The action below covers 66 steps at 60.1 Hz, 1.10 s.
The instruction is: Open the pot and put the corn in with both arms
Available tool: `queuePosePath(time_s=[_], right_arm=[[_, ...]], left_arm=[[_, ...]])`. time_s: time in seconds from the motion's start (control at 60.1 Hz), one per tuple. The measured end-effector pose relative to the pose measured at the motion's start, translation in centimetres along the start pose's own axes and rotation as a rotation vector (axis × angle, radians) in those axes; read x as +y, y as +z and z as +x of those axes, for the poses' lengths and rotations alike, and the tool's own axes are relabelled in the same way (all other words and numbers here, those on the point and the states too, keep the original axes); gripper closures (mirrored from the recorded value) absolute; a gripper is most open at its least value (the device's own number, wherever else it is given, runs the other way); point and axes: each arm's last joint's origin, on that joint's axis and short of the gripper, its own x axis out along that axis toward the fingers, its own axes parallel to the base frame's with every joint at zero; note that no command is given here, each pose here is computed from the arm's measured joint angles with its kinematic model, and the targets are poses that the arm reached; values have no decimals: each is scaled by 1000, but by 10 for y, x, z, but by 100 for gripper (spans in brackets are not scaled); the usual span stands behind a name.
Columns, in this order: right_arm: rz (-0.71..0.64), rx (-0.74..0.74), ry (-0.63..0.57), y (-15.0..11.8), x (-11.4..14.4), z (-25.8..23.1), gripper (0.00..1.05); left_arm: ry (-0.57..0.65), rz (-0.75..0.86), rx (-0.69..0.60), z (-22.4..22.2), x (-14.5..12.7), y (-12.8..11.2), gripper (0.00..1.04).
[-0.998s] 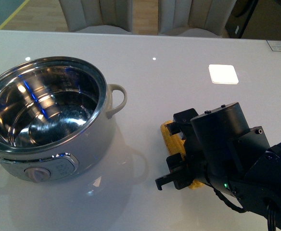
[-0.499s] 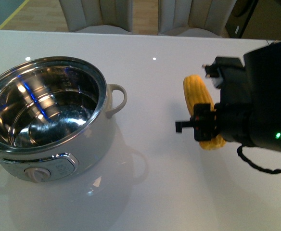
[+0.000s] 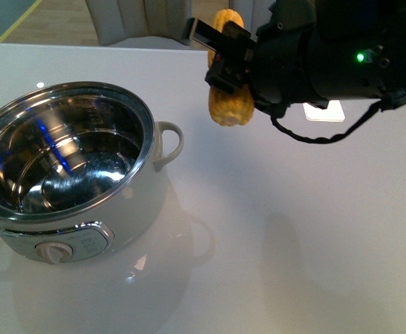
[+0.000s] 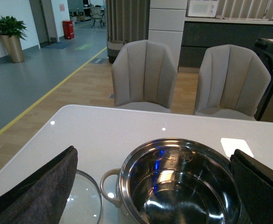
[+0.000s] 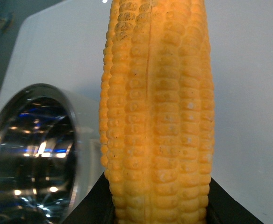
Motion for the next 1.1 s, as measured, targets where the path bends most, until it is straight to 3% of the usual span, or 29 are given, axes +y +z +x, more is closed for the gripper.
queuePosePath(time_s=[0.316, 0.632, 1.097], right_arm=[[155, 55, 151, -1, 34, 27, 79], [228, 91, 243, -6, 67, 40, 80], [225, 281, 259, -45, 78, 61, 81]], left_arm=[[0, 0, 0, 0, 0, 0, 7], [-1, 0, 0, 0, 0, 0, 7], [0, 0, 0, 0, 0, 0, 7]])
